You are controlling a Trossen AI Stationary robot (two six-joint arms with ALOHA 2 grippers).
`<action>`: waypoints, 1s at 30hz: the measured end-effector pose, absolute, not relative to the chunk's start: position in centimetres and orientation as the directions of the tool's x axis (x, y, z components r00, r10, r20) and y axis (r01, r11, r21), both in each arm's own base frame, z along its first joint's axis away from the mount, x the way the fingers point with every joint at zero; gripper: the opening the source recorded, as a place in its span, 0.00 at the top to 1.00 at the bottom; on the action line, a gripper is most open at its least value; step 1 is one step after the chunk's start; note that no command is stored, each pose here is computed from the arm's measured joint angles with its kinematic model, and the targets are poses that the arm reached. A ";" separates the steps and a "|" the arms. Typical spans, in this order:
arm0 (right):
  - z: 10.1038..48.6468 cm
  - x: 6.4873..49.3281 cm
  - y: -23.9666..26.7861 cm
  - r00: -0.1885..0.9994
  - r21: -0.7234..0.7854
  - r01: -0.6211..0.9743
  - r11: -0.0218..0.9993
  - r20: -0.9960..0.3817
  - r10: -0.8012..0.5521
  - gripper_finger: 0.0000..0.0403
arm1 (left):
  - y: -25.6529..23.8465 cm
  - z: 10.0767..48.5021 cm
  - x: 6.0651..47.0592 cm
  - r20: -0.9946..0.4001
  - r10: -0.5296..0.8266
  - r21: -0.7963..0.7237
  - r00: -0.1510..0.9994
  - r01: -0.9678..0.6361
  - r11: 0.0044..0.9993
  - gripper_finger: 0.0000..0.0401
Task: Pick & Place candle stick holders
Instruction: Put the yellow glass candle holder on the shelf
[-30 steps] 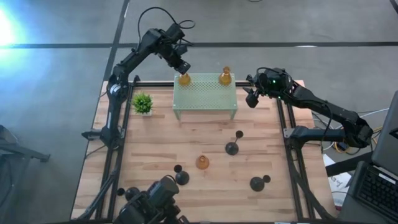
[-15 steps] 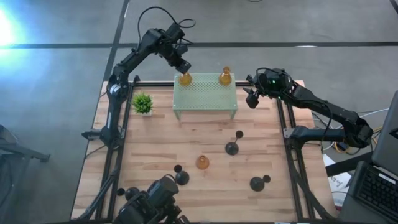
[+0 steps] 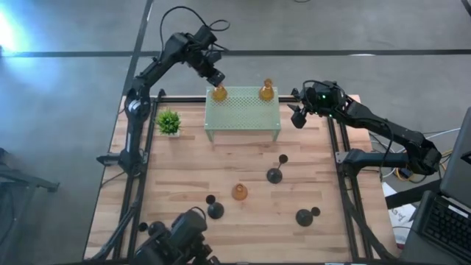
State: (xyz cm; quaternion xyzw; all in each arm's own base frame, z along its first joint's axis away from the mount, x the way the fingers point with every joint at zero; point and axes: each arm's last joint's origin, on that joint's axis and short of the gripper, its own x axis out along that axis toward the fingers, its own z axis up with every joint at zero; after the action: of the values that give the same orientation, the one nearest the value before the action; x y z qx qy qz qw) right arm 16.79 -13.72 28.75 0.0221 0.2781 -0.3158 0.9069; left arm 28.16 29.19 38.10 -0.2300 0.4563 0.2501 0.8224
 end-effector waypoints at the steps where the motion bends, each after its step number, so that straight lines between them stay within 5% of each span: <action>1: 28.7 16.8 -13.7 0.646 -0.135 0.585 0.799 -0.518 -0.561 0.46 | 29.0 38.5 28.0 -0.859 0.209 -0.149 0.467 -0.619 0.771 0.71; 21: 28.5 16.7 -13.6 0.636 -0.126 0.584 0.802 -0.543 -0.548 0.46 | 18.7 49.7 19.9 -0.677 0.287 -0.115 0.678 -0.482 0.868 0.71; 30: 28.4 16.6 -13.6 0.630 -0.123 0.584 0.802 -0.554 -0.544 0.46 | 9.3 51.1 18.2 -0.611 0.130 -0.149 0.781 -0.275 0.950 0.71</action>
State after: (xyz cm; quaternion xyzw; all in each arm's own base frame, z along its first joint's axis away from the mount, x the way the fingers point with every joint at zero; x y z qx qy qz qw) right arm 16.63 -13.57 28.41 0.0342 0.2949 -0.3127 0.9022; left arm 18.15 9.30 51.06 -0.1158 0.3128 0.1083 0.9365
